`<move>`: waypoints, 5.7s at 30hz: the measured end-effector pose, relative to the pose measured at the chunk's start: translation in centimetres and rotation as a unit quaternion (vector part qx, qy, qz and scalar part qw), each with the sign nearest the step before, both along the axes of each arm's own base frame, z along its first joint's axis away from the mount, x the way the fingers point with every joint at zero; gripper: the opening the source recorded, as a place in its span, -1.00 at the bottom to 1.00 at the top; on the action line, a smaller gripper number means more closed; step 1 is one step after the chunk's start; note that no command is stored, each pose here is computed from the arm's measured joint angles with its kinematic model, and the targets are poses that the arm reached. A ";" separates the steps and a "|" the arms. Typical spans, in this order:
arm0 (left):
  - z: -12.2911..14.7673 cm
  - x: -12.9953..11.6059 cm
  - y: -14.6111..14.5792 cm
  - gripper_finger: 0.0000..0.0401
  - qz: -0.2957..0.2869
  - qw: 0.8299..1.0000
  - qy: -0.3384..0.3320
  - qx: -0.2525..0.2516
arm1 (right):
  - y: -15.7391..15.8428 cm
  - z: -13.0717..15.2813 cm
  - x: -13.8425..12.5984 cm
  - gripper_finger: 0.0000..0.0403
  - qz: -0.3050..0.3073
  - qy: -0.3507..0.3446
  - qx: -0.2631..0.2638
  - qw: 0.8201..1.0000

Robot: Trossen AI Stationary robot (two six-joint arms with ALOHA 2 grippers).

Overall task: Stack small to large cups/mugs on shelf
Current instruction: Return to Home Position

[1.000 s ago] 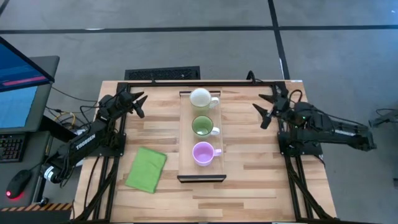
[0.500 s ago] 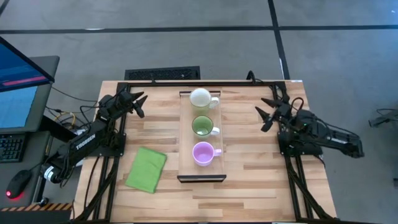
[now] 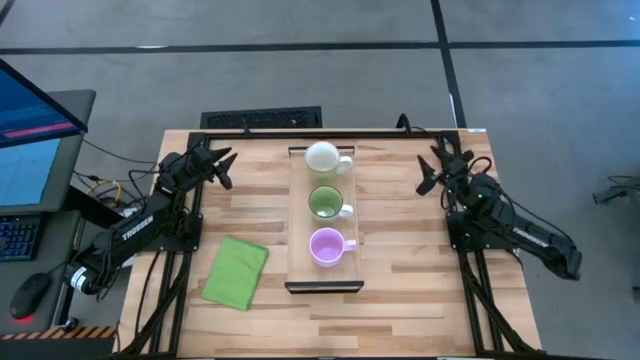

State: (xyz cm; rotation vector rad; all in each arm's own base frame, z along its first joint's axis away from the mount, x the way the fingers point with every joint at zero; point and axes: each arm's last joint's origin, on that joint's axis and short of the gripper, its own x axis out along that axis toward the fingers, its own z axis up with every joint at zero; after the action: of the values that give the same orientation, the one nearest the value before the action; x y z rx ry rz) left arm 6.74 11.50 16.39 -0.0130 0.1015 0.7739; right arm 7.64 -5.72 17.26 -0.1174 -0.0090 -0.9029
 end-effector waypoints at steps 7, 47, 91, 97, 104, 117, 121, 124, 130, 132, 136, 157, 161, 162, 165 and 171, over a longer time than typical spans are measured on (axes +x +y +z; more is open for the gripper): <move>0.0 0.0 0.0 -0.37 0.000 1.000 0.000 0.000 | -1.0 0.0 -0.8 0.33 -0.052 -0.004 0.004 0.999; 3.3 -1.1 -2.6 -0.37 0.104 0.994 -0.024 0.020 | -1.6 -0.1 -1.5 0.33 -0.099 0.005 0.001 0.995; 1.0 -1.8 -3.6 -0.37 0.112 0.993 -0.020 0.009 | -1.6 -0.1 -1.5 0.33 -0.096 -0.003 0.010 0.995; 0.9 -1.8 -3.6 -0.37 0.112 0.994 -0.016 0.009 | -1.6 -0.1 -1.5 0.33 -0.096 -0.003 0.010 0.995; 0.8 -1.8 -3.6 -0.37 0.115 0.993 -0.016 0.003 | -1.6 -0.1 -1.5 0.33 -0.096 -0.003 0.010 0.995; 0.8 -1.9 -3.5 -0.37 0.126 0.992 -0.024 -0.006 | -1.6 -0.1 -1.5 0.33 -0.097 -0.003 0.010 0.995; 0.8 -1.9 -3.5 -0.37 0.126 0.992 -0.024 -0.006 | -1.6 -0.1 -1.5 0.33 -0.097 -0.003 0.010 0.995; 0.8 -1.9 -3.5 -0.37 0.126 0.992 -0.024 -0.006 | -1.6 -0.1 -1.5 0.33 -0.097 -0.003 0.010 0.995; 0.8 -1.9 -3.5 -0.37 0.126 0.992 -0.024 -0.006 | -1.6 -0.1 -1.5 0.33 -0.097 -0.003 0.010 0.995; 0.8 -1.9 -3.5 -0.37 0.127 0.992 -0.024 -0.006 | -1.6 -0.1 -1.5 0.33 -0.097 -0.004 0.010 0.995; 0.8 -1.9 -3.5 -0.37 0.127 0.992 -0.023 -0.006 | -1.6 -0.1 -1.5 0.33 -0.096 -0.003 0.010 0.995; 0.7 -1.9 -3.5 -0.37 0.127 0.992 -0.023 -0.007 | -1.6 -0.1 -1.5 0.33 -0.097 -0.004 0.010 0.995; 0.7 -1.9 -3.5 -0.37 0.127 0.992 -0.023 -0.007 | -1.6 -0.1 -1.5 0.33 -0.097 -0.003 0.010 0.995; 0.7 -1.9 -3.5 -0.37 0.127 0.992 -0.023 -0.007 | -1.6 -0.1 -1.5 0.33 -0.096 -0.003 0.010 0.995; 0.7 -1.9 -3.5 -0.37 0.127 0.992 -0.023 -0.007 | -1.6 -0.1 -1.5 0.33 -0.097 -0.003 0.010 0.995; 0.7 -1.9 -3.5 -0.37 0.127 0.992 -0.023 -0.007 | -1.6 -0.1 -1.5 0.33 -0.097 -0.004 0.010 0.995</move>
State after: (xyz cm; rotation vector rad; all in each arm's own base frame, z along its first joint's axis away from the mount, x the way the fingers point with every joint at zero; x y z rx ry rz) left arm 4.88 7.97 17.12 -0.0577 0.0618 1.0271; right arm 6.18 -7.37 17.14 -0.0978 0.0047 -1.0964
